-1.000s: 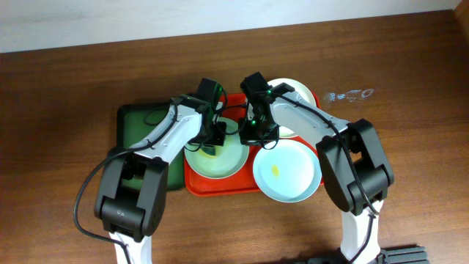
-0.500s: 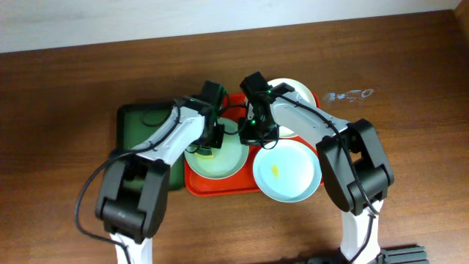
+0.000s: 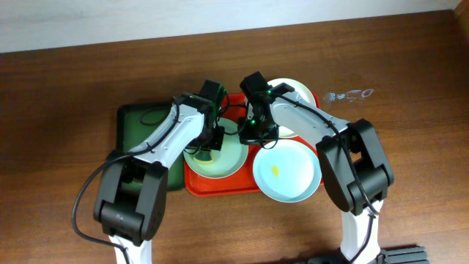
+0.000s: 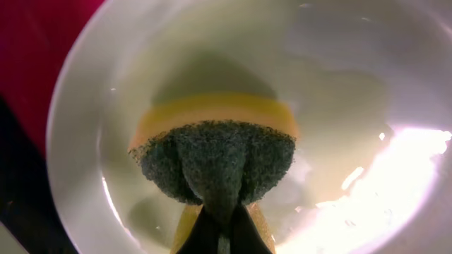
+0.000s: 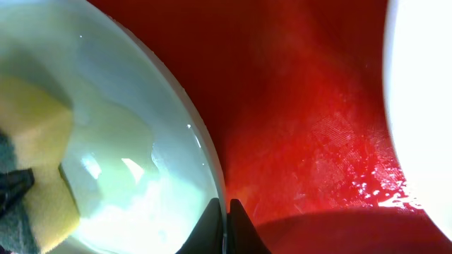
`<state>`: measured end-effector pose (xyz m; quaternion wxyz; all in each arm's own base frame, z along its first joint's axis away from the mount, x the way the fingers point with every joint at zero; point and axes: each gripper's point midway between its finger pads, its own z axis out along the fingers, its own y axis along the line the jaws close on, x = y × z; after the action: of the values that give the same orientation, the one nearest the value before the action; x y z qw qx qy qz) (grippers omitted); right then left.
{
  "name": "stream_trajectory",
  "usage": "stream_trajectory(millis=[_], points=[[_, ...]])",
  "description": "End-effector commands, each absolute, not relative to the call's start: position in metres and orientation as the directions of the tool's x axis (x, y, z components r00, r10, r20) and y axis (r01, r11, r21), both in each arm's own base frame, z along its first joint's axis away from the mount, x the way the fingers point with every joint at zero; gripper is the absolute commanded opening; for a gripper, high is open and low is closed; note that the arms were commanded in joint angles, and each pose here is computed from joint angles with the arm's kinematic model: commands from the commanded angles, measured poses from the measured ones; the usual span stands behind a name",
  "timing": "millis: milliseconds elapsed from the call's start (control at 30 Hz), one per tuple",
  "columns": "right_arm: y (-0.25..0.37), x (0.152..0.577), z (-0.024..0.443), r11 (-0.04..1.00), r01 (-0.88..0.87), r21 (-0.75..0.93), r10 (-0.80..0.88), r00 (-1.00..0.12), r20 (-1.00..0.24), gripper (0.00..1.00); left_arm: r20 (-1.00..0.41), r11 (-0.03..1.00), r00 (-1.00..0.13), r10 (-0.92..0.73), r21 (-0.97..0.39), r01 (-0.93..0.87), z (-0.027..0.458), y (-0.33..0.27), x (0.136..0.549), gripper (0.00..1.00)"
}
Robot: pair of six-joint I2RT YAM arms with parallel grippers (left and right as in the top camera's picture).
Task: Clean dirty plates on tray and stack at the side
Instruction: 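Scrub the pale green plate with the sponge in the left gripper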
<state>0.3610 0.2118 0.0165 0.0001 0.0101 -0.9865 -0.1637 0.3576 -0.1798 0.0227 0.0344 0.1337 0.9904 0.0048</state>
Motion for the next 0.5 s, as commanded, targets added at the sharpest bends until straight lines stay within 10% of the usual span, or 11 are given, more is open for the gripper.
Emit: stream_trajectory(millis=[0,133,200,467], points=[[0.226,0.356,0.020,0.930,-0.042,0.365,-0.046,-0.999,0.005,0.04,0.020,0.974,-0.974,0.226,0.028,0.227,-0.008,-0.178,0.339,0.00],[0.226,0.357,0.020,0.930,-0.042,0.366,-0.046,-0.999,0.004,0.06,0.079,0.923,-0.940,0.333,-0.229,0.308,-0.003,-0.220,0.315,0.00],[0.226,0.357,0.021,0.929,-0.043,0.368,-0.046,-0.999,0.001,0.58,0.034,0.927,-0.942,0.334,-0.192,0.322,0.019,-0.217,0.326,0.00],[0.225,0.371,0.067,0.880,0.012,0.475,-0.012,-0.999,0.048,0.86,-0.044,0.943,-0.942,0.331,-0.025,0.333,0.048,-0.192,0.344,0.00]])
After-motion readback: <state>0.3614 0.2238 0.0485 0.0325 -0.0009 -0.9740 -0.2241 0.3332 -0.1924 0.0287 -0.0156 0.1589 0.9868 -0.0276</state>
